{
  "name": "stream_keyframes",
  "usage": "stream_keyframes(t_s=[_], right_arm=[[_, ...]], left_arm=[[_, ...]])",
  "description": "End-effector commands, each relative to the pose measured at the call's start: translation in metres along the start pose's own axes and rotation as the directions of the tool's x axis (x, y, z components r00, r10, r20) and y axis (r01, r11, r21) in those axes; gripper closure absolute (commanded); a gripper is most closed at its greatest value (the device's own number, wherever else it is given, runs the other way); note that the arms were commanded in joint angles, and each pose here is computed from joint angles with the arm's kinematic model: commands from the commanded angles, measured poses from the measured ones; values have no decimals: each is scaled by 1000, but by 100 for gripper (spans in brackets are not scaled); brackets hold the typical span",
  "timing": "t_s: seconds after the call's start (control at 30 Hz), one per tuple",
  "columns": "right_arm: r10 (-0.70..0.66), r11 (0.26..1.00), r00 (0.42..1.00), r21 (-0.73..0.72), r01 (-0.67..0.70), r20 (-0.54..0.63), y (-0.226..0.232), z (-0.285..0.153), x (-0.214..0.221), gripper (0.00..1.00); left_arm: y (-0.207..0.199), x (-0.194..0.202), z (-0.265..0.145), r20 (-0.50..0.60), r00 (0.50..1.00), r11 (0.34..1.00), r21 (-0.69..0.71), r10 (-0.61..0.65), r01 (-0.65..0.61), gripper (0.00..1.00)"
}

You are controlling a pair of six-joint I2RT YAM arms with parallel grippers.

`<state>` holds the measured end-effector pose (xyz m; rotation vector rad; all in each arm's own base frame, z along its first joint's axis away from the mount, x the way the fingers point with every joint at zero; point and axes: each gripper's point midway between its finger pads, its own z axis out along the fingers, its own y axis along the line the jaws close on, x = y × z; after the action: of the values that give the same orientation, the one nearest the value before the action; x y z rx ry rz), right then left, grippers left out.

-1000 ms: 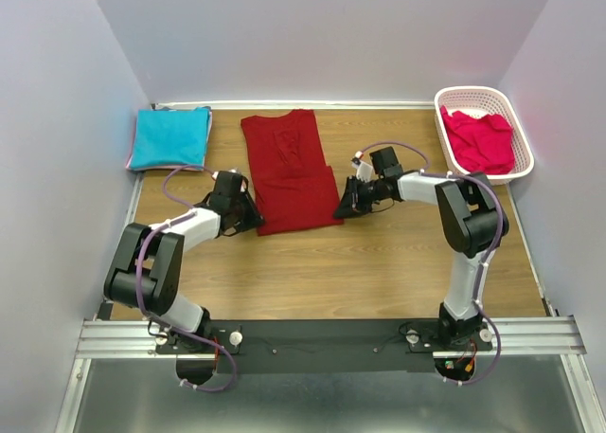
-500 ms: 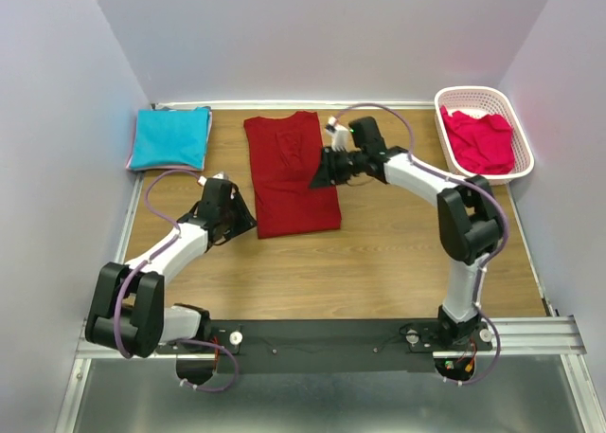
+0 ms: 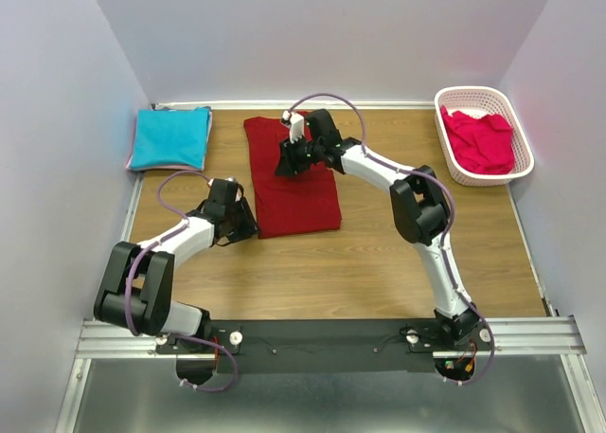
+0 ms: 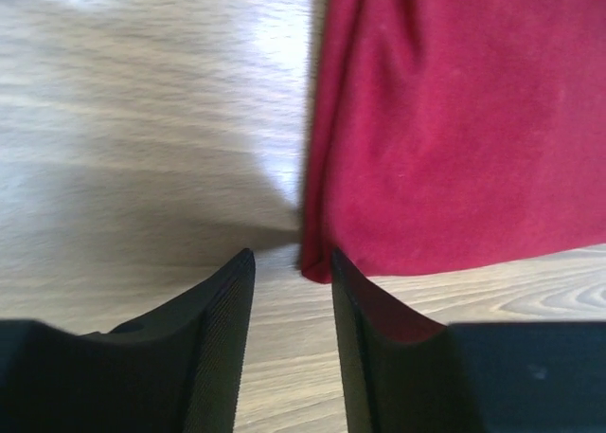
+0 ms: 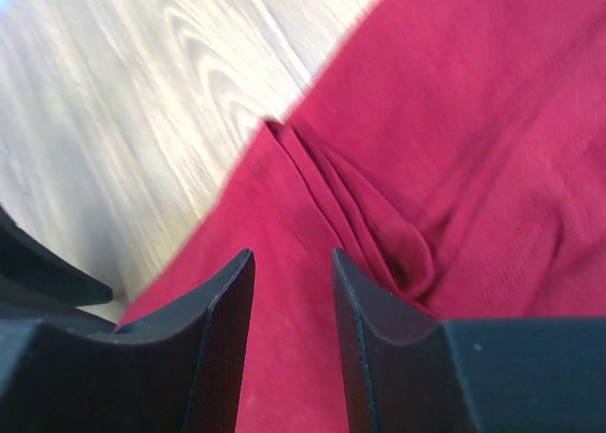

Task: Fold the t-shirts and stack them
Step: Fold the tshirt

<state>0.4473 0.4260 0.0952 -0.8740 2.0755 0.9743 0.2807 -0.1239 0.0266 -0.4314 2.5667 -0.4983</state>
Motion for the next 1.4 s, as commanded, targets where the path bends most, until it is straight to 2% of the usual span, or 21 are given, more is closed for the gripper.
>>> stream_keyframes(t_s=[0.0,0.03,0.1,0.17,0.2,0.23,0.27,0.33,0.4,0.47,0.5,0.57,0.63,0.7,0.8,0.83,0.97,1.13,1.37], right_arm=[[18,999,999,52,-16,-46,-10,-3,19,54],[47,997,995,64,-42,-88,-12,-5,42,54],[53,995,993,85,-44,-105,-12,-13,51,54],[77,992,988,109,-63,-134,-11,-21,67,54],[84,990,987,124,-67,-139,-12,-24,71,54],[96,988,985,138,-75,-146,-12,-28,76,54],[128,982,976,159,-100,-179,-14,-32,95,54],[175,967,968,216,-135,-178,-15,-44,103,54],[271,938,939,275,-208,-211,-16,-57,133,54],[325,918,922,303,-256,-208,-11,-71,140,54],[401,889,885,335,-313,-236,-7,-80,164,54],[452,860,862,368,-352,-230,0,-98,169,54],[475,846,845,390,-363,-245,6,-112,182,54],[451,860,859,375,-346,-243,16,-125,172,54],[364,909,900,302,-287,-240,28,-134,148,53],[331,923,913,281,-262,-237,31,-134,140,53],[171,971,969,199,-134,-181,36,-131,89,53],[60,992,984,124,-39,-170,30,-108,62,48],[4,997,991,76,7,-135,16,-69,31,44]], left_arm=[[-11,13,6,-71,997,999,46,26,-23,56],[-9,19,11,-95,995,999,41,30,-26,58],[-12,24,14,-124,991,998,54,41,-35,62],[-11,34,18,-164,985,997,56,52,-43,70],[-10,40,18,-183,981,997,58,62,-52,78],[-10,43,17,-190,980,997,57,62,-52,78],[-7,46,15,-196,978,997,55,69,-59,86],[-7,47,8,-191,979,996,55,76,-67,93],[-4,50,3,-193,978,996,51,84,-76,96],[-2,55,-4,-203,974,994,62,98,-88,97],[-2,58,-6,-210,973,994,65,99,-87,97],[-1,69,-11,-235,966,992,82,108,-91,98],[-8,75,-16,-245,962,989,110,121,-96,98],[-13,83,-19,-258,955,985,130,143,-112,98],[-14,82,-21,-245,960,986,126,136,-107,94],[-18,79,-25,-228,965,985,138,131,-102,85],[-23,70,-32,-183,976,986,141,114,-89,68],[-25,68,-35,-165,980,985,148,115,-91,49],[-22,75,-25,-195,972,985,138,132,-106,48]])
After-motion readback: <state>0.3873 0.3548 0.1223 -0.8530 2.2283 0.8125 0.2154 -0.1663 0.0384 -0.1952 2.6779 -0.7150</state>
